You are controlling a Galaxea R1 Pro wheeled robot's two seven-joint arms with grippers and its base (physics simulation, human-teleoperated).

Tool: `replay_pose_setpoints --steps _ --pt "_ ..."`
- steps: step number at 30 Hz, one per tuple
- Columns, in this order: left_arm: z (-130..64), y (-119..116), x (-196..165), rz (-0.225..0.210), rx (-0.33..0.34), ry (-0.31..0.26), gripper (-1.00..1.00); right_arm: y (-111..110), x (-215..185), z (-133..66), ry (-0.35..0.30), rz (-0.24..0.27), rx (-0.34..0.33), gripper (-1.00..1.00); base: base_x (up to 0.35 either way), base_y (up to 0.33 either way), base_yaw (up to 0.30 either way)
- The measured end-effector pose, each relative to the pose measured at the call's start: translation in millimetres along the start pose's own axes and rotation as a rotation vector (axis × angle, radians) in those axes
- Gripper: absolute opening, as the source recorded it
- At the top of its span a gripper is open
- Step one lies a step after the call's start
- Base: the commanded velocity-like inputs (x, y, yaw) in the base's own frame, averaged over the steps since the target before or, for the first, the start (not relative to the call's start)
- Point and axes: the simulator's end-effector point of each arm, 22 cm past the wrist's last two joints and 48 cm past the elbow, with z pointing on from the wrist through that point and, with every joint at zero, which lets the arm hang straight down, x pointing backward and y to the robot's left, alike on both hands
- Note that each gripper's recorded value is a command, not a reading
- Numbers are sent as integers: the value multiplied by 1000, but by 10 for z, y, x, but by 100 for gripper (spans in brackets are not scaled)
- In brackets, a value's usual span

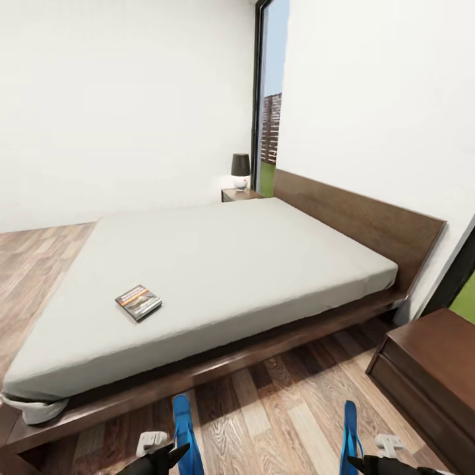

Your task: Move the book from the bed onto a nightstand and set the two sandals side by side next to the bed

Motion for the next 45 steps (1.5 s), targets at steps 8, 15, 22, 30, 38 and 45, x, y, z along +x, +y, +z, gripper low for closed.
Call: replay_pose_setpoints --steps 8,15,22,30,38,45 --pt "1 5 9 -2 -1 1 -100 -5 10 4 2 1 1 -100 0 0 277" --pt "2 11 18 -4 -1 3 -100 -9 21 7 5 2 1 -100 0 0 277" --pt "3 15 28 -5 -2 5 -100 -10 32 12 7 2 1 -100 0 0 277" --pt "5 21 40 -7 -3 7 -100 -16 41 14 9 4 2 -100 0 0 277" --pt "6 26 50 -8 -4 9 -100 -20 51 19 12 5 2 -100 0 0 277" --pt "7 31 60 -10 -4 11 -100 -24 60 22 13 6 3 -100 0 0 277"
